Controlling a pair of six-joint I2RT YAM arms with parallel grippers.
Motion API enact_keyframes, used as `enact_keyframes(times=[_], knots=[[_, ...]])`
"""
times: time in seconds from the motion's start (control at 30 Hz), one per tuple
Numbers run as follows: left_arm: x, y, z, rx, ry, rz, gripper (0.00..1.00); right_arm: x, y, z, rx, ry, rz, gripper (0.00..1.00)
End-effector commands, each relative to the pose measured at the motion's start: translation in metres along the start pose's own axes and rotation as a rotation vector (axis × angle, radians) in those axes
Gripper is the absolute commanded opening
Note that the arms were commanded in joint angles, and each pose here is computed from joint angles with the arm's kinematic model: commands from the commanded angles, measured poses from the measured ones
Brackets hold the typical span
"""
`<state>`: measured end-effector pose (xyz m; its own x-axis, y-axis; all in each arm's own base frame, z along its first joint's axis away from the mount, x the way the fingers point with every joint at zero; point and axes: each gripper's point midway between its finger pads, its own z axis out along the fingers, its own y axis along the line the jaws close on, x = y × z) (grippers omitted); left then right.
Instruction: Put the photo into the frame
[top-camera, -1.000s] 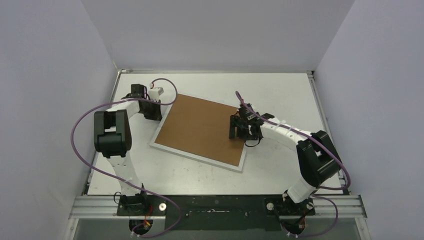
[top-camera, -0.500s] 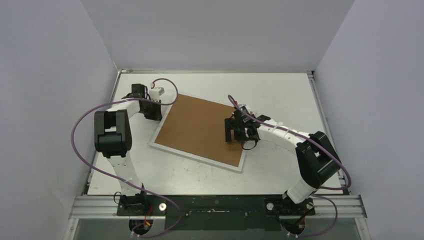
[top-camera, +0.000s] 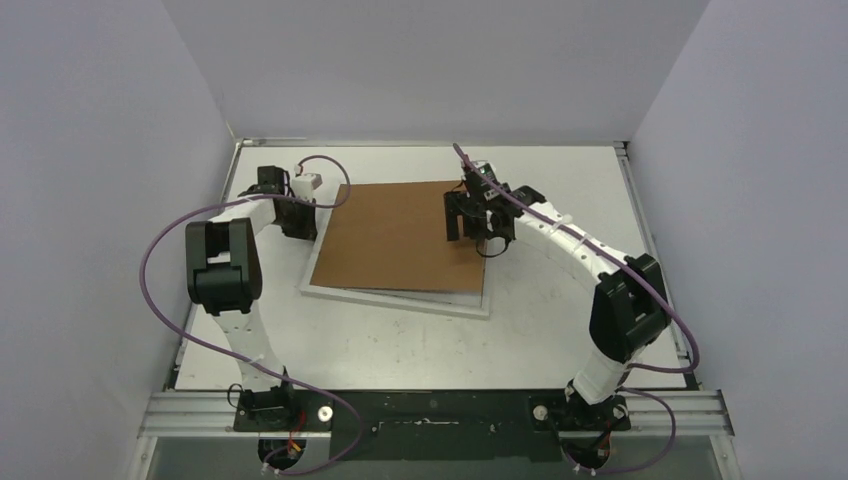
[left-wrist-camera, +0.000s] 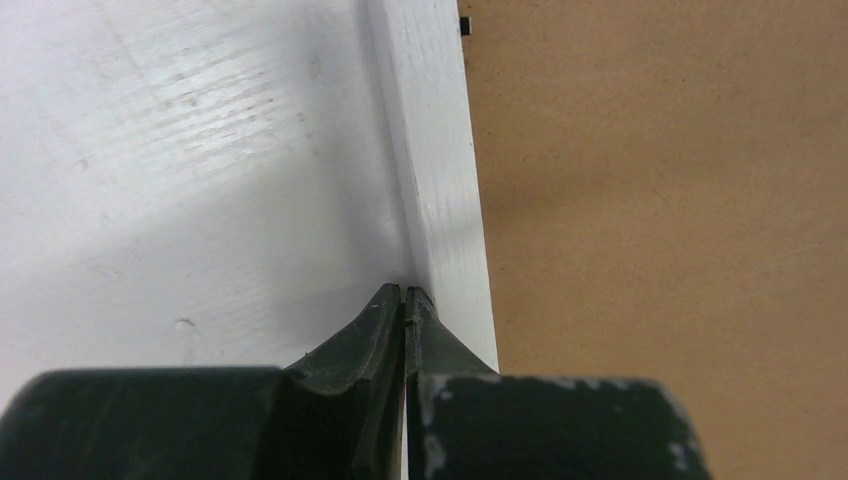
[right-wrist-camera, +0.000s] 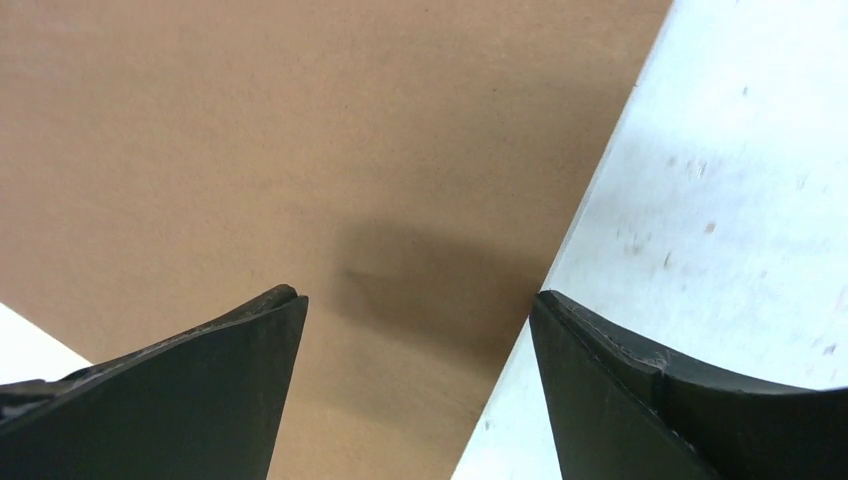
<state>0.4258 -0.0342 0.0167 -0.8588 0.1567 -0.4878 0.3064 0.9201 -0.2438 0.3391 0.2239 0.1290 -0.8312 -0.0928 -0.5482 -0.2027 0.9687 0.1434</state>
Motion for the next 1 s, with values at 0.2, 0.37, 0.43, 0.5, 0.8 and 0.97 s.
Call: enact_keyframes(times=[0.2,0.37,0.43,0.5,0.8,0.97], knots=[[0.022,-0.079,-0.008,0.295,0.083,-0.046,0.0,-0.006,0.086,0.015,-0.38,-0.103,0.055,0.85],[0.02,-0.079,-0.008,0.292,0.079,-0.041,0.0,-0.012,0.083,0.012,-0.369,-0.126,0.051,0.86],[0.021,-0.081,-0.007,0.294,0.082,-0.037,0.0,-0.011,0.083,0.017,-0.358,-0.11,0.05,0.86],[0.021,-0.083,-0.007,0.294,0.082,-0.029,0.0,-0.007,0.083,0.024,-0.348,-0.093,0.048,0.85],[0.005,-0.079,-0.024,0.273,0.059,0.008,0.0,0.007,0.076,0.031,-0.302,-0.075,0.058,0.84],[-0.041,-0.067,-0.069,0.214,-0.05,0.072,0.01,0.01,0.072,0.029,-0.289,-0.076,0.064,0.84]])
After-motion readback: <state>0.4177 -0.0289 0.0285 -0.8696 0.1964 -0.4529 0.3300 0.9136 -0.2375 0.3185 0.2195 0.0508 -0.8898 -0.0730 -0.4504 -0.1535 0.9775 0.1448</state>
